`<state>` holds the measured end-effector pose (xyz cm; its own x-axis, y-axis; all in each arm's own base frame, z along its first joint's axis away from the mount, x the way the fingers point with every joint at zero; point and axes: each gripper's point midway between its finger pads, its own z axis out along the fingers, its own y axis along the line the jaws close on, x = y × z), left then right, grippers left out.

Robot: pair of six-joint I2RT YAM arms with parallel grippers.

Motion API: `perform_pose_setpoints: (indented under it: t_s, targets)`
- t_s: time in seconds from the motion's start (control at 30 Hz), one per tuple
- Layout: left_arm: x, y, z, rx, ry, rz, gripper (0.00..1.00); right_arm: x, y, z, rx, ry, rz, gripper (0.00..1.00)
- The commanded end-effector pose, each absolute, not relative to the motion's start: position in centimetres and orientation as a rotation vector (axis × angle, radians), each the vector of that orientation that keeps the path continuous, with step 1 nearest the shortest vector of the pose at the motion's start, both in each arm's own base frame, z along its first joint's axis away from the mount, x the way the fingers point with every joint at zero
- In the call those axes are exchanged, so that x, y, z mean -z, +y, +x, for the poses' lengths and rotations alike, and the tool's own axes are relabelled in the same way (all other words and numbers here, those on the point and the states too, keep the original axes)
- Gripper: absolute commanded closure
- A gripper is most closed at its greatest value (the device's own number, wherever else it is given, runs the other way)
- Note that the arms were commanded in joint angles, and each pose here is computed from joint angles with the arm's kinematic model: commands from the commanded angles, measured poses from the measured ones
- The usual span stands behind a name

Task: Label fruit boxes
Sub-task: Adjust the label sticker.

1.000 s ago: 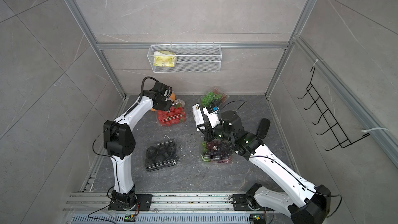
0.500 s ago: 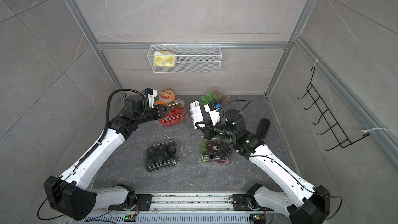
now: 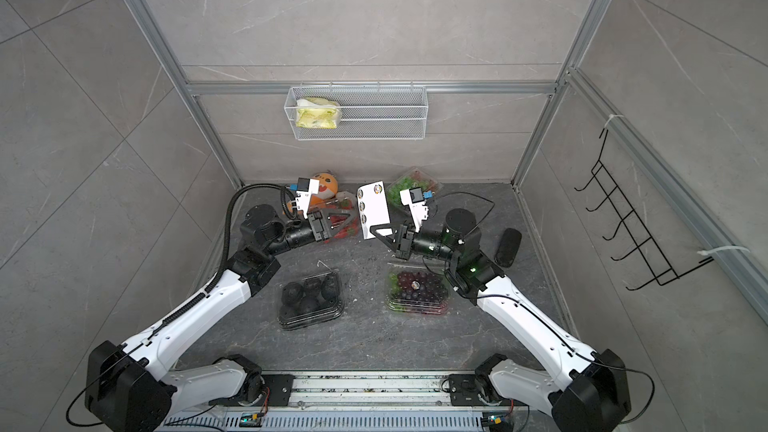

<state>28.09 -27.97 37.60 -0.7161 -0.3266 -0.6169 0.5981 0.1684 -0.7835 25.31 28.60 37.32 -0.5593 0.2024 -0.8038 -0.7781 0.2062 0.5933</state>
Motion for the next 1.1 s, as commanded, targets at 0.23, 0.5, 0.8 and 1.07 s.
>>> perform_pose_setpoints:
  t_s: [0.23, 0.5, 0.8, 1.07]
  targets:
    - [-42.1, -28.9, 25.6, 1.811, 1.523, 0.387, 0.5, -39.1, 28.7, 24.7, -1.559, 1.563, -0.562, 1.0]
    - [-41.7, -30.0, 25.3, 1.83, 1.543, 0.43, 0.51, -39.1, 28.7, 25.0, -1.558, 1.559, -0.556, 1.0]
    - [-42.4, -29.8, 24.9, 1.83, 1.518, 0.443, 0.77, -39.0, 28.8, 25.0, -1.562, 1.564, -0.558, 1.0]
    - [-42.7, -29.7, 24.7, 1.835, 1.504, 0.457, 1.0, -38.9, 28.8, 25.2, -1.561, 1.571, -0.553, 0.79]
